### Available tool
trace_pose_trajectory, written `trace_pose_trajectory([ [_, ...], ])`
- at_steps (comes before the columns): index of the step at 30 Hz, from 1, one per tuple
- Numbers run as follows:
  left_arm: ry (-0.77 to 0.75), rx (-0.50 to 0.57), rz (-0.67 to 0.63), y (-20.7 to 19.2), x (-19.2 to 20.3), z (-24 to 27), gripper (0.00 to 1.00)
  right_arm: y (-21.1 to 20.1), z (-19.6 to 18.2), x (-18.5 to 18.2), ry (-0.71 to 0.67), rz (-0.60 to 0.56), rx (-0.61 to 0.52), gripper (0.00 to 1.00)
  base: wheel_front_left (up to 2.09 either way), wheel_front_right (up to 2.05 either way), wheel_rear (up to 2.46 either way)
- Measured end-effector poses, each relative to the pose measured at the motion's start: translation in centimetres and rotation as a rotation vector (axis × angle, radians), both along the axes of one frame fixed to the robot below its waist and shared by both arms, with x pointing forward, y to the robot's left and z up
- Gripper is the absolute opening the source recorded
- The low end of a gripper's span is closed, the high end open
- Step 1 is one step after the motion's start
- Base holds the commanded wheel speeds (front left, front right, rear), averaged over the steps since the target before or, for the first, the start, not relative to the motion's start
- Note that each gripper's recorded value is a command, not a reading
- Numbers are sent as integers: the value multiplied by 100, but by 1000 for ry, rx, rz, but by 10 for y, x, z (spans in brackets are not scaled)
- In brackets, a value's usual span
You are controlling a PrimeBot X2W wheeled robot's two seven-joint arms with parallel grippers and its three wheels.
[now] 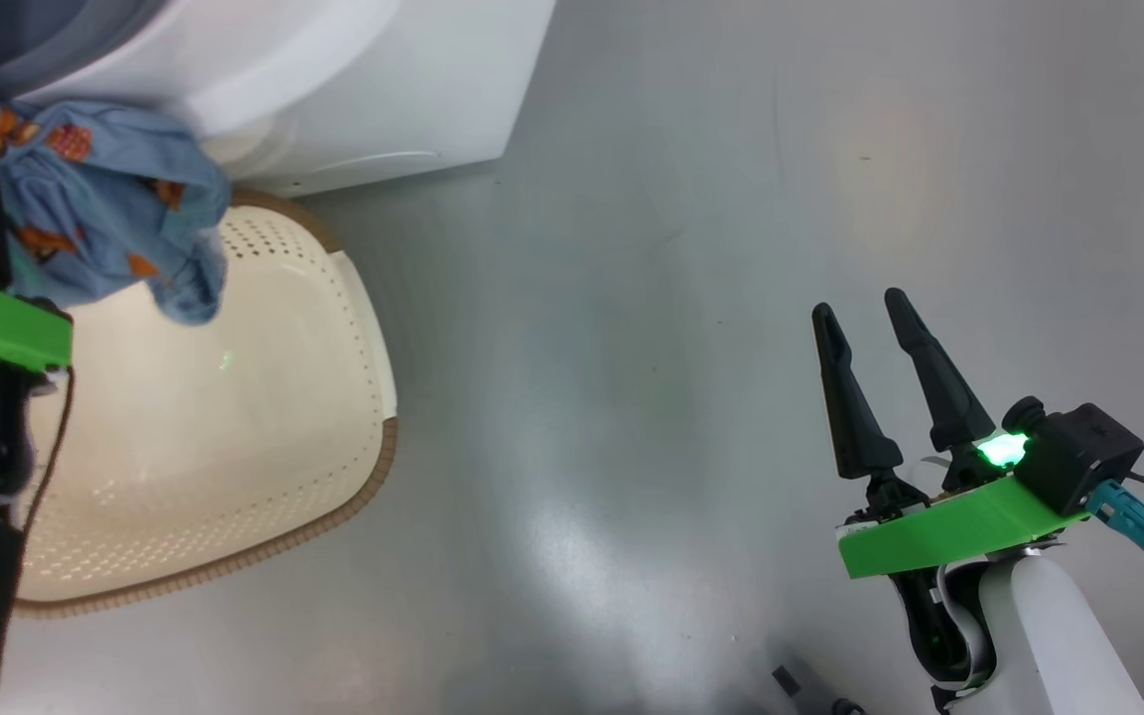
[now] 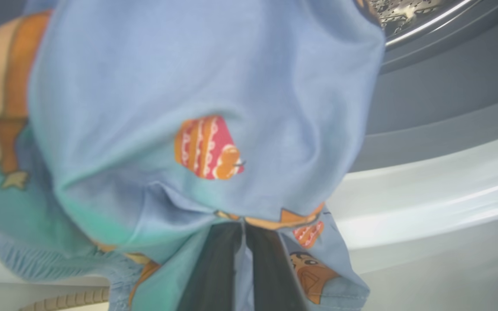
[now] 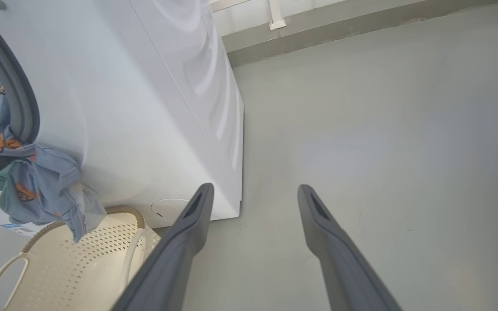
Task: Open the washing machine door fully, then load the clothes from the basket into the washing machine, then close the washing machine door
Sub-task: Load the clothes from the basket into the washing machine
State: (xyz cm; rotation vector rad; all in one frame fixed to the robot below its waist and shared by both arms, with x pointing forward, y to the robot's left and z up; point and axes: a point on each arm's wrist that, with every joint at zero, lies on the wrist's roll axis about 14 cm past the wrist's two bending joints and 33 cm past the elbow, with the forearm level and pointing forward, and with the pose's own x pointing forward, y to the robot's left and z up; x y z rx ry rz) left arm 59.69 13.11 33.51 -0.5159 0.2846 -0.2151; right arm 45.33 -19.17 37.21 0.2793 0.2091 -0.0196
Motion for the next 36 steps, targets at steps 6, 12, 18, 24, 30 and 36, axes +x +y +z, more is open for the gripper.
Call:
trace_pose_trajectory([
  [6,-92,-28,68,21,-3,31,0,7,1,4,-8,17,14,100,0,0,0],
  [12,-225,-30,93,30,1,73,0,10,5,5,-20,22,21,100,0,0,0],
  [18,-289,8,82,32,5,92,0,11,6,5,-21,22,27,100,0,0,0],
  [24,-325,71,66,33,33,104,0,10,5,3,-15,20,26,100,0,0,0],
  [30,-325,125,37,23,63,108,0,9,7,-1,-12,14,33,100,0,0,0],
  [36,-414,235,20,19,97,139,0,2,7,-5,-7,-5,33,100,0,0,0],
])
